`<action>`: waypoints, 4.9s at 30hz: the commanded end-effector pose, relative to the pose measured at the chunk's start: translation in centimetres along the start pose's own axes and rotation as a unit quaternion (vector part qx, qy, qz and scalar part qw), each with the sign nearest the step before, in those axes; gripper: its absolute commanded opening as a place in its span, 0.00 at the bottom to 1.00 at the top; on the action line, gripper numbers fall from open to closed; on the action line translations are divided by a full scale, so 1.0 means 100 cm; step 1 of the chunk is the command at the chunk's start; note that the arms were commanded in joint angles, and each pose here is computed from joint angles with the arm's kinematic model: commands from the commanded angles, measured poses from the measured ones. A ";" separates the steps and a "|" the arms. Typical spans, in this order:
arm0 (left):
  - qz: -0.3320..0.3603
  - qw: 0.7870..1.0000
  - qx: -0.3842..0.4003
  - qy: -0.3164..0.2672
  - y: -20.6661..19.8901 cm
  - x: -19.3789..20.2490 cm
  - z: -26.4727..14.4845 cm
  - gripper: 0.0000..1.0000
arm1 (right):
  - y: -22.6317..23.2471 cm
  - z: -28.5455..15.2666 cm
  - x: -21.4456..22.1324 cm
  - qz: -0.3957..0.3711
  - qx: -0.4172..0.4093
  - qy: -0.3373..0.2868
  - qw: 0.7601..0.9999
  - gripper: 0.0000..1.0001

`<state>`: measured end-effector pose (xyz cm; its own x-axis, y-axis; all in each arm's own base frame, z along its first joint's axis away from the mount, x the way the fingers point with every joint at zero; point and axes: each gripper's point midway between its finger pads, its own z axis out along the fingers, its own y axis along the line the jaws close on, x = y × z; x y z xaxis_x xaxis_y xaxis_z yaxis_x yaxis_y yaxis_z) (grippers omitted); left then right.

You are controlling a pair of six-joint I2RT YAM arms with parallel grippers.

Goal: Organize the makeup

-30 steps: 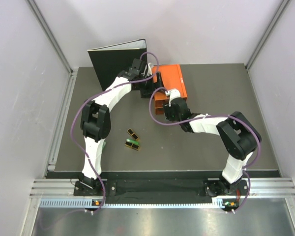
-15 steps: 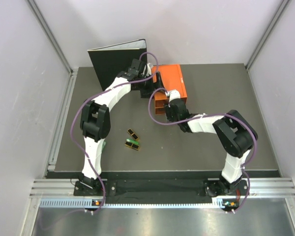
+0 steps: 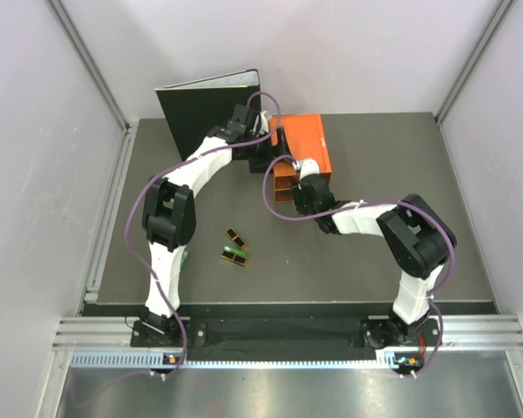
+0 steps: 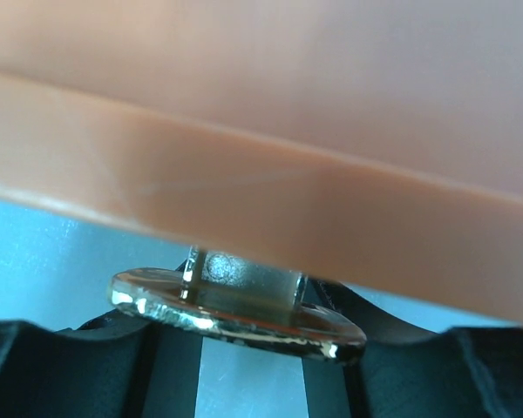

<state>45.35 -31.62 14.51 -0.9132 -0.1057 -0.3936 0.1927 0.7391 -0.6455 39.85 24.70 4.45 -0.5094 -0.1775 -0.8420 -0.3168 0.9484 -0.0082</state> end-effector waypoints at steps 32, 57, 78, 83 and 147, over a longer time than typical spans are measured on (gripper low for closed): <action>-0.056 0.998 0.013 0.019 0.001 -0.004 0.020 0.96 | 0.063 -0.063 0.011 -0.038 -0.180 0.051 0.982 0.00; -0.066 0.997 0.018 0.022 0.012 -0.007 0.021 0.96 | 0.073 -0.083 0.060 -0.117 -0.256 0.198 0.939 0.37; -0.072 0.997 0.019 0.023 0.014 -0.009 0.022 0.97 | 0.063 -0.136 -0.087 -0.150 -0.248 0.054 0.956 0.07; -0.074 0.997 0.020 0.024 0.013 -0.009 0.021 0.97 | 0.054 -0.112 -0.090 -0.152 -0.236 0.063 0.958 0.00; -0.087 0.995 0.044 0.012 0.019 -0.025 0.015 0.98 | 0.074 -0.096 -0.011 -0.159 -0.298 0.184 0.923 0.00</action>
<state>47.47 -31.03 13.82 -0.9538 -0.2018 -0.2226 0.0458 0.6345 -0.7716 31.48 28.93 8.29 -0.5589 -0.6037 -0.5684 -0.7983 0.5773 0.1719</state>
